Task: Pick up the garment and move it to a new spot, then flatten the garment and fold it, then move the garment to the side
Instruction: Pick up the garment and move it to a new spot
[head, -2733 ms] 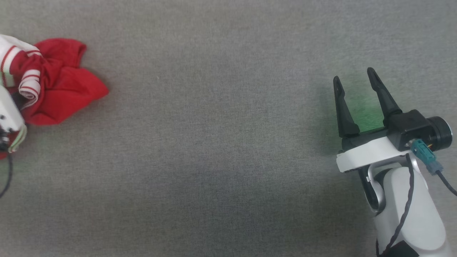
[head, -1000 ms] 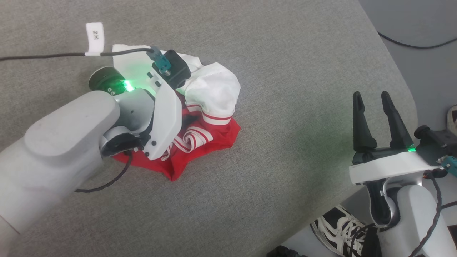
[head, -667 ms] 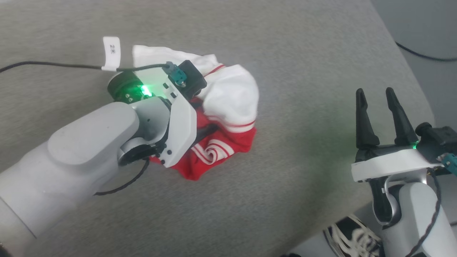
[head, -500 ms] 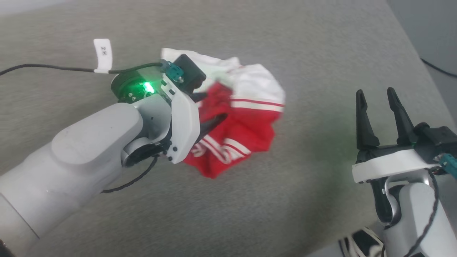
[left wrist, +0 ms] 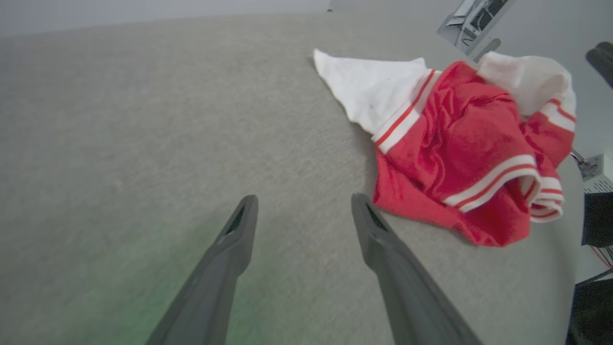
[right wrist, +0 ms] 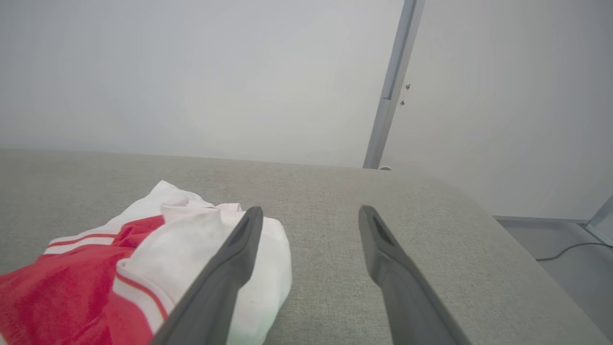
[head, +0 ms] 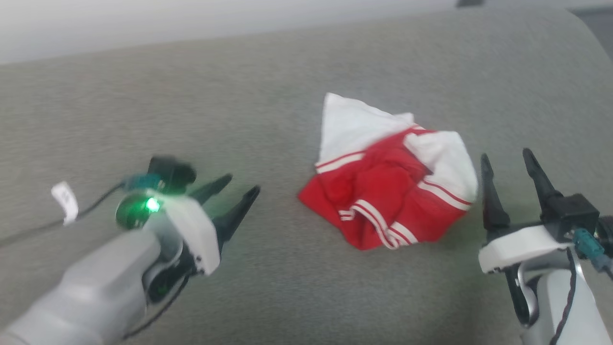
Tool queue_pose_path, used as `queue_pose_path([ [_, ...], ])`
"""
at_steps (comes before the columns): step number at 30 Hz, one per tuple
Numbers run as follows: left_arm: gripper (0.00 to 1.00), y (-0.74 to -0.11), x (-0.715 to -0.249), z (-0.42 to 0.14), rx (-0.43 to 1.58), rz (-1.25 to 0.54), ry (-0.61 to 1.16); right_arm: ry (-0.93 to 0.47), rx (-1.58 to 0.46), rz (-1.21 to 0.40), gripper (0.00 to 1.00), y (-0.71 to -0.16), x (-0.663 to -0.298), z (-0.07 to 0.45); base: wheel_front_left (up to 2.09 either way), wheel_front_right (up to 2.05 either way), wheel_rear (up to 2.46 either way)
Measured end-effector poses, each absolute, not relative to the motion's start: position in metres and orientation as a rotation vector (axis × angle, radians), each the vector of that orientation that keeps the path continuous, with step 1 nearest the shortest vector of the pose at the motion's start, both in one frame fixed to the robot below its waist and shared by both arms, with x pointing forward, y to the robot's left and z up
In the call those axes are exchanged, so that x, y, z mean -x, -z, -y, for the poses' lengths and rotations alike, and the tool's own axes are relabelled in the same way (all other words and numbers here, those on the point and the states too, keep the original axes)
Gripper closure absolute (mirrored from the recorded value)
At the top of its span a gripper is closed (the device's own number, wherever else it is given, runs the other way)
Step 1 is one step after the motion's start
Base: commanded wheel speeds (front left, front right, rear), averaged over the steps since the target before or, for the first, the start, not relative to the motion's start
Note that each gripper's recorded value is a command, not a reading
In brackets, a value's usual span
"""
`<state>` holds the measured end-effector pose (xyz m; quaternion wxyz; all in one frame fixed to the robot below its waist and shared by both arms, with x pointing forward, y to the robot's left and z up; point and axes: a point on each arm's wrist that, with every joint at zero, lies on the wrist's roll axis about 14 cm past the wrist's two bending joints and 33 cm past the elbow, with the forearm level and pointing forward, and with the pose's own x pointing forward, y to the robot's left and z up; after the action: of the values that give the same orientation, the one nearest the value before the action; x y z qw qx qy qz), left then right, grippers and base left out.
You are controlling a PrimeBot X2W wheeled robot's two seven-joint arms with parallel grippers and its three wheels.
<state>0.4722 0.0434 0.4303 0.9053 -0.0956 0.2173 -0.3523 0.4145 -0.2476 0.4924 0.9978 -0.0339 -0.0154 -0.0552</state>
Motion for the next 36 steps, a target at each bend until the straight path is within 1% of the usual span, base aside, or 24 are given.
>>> queue_pose_path([
  [5,0.00,-0.420,-0.449,-0.104,0.283,-0.450,0.509,0.067,0.094,0.025,0.00,-0.490,-0.413,0.234,0.00,0.00,0.00],
  [7,0.00,-0.432,-0.449,-0.128,0.318,-0.393,0.424,0.054,0.099,0.023,0.00,-0.489,-0.412,0.231,0.00,0.00,0.00],
  [8,0.00,-0.432,-0.449,-0.128,0.318,-0.393,0.424,0.054,0.099,0.023,0.00,-0.489,-0.412,0.231,0.00,0.00,0.00],
  [10,0.00,-0.442,-0.446,-0.156,0.348,-0.335,0.331,0.041,0.106,0.020,0.00,-0.488,-0.411,0.228,0.00,0.00,0.00],
  [13,0.00,-0.441,-0.424,-0.190,0.351,-0.291,0.223,0.031,0.112,0.017,0.00,-0.488,-0.408,0.226,0.00,0.00,0.00],
  [18,0.00,-0.457,-0.395,-0.223,0.328,-0.178,0.111,0.016,0.124,0.027,0.00,-0.492,-0.401,0.224,0.00,0.00,0.00],
  [24,0.00,-0.474,-0.366,-0.240,0.241,-0.071,0.034,0.037,0.128,0.053,0.00,-0.502,-0.391,0.233,0.00,0.00,0.00],
  [28,0.00,-0.494,-0.360,-0.244,0.125,0.005,0.025,0.056,0.126,0.084,0.00,-0.513,-0.387,0.239,0.00,0.00,0.00],
  [30,0.00,-0.503,-0.359,-0.245,0.113,0.041,0.010,0.062,0.125,0.101,0.00,-0.519,-0.385,0.241,0.00,0.00,0.00],
  [36,0.00,-0.493,-0.355,-0.238,0.114,0.027,-0.003,0.085,0.110,0.116,0.00,-0.523,-0.382,0.247,0.00,0.00,0.00],
])
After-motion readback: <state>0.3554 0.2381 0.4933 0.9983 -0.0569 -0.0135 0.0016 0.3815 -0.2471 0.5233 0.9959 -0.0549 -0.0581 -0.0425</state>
